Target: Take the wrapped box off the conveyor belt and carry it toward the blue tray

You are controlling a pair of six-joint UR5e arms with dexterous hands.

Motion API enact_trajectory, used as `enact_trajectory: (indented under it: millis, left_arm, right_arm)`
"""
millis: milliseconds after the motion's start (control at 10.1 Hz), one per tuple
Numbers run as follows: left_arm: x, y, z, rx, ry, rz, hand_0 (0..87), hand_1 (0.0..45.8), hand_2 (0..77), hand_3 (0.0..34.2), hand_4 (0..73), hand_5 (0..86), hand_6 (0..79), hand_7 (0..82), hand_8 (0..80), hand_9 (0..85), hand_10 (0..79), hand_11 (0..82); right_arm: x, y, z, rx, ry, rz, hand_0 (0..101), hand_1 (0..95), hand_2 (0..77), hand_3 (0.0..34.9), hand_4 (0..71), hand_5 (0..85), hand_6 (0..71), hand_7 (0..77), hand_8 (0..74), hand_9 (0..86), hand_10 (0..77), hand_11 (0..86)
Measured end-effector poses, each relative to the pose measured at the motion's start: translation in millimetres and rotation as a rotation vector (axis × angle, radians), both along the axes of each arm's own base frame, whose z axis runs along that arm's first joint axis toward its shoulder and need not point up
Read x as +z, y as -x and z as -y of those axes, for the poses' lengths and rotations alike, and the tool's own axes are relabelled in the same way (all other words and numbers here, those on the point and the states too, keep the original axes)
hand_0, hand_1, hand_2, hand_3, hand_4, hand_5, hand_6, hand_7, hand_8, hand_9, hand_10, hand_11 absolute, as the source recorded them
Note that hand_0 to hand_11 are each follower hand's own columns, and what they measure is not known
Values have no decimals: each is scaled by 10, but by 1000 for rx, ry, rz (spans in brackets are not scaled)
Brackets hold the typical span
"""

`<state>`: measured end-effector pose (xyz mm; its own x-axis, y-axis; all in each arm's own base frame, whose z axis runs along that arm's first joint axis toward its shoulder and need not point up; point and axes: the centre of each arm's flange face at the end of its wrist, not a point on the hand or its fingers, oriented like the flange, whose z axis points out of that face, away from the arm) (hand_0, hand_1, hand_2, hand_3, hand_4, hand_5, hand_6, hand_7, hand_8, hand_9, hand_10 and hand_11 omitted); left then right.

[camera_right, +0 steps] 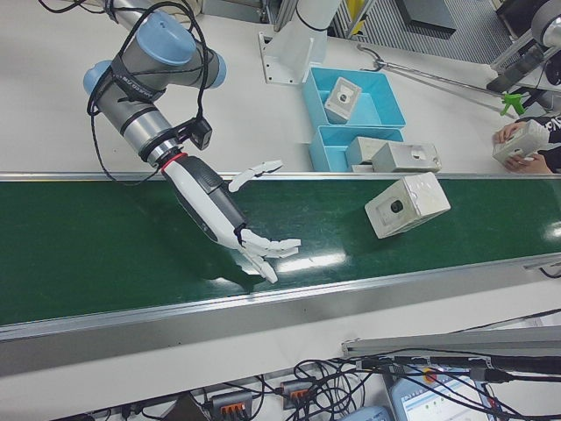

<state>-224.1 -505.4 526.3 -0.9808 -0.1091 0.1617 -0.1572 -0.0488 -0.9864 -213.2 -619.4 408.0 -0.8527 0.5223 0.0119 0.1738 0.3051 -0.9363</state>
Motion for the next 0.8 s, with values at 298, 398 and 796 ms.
enact_trajectory:
  millis: [298,398,796]
  left_arm:
    - [0,0,0,0,0,0,0,0,11,0,0,11,0,5,5,5,5,5]
    - [0,0,0,0,0,0,0,0,11,0,0,11,0,5,5,0,0,0]
    - [0,0,0,0,0,0,0,0,11,0,0,11,0,5,5,0,5,0]
  right_arm:
    - [-265,30,69,29,-74,-44,486,153,158,18,235,191,87,245,22,33,0,38]
    - [-294,48,78,34,-87,-58,492,153,158,16,251,191,98,245,22,33,16,33]
    - [-199,306,70,20,-81,-94,485,131,164,18,251,191,98,245,22,33,16,38]
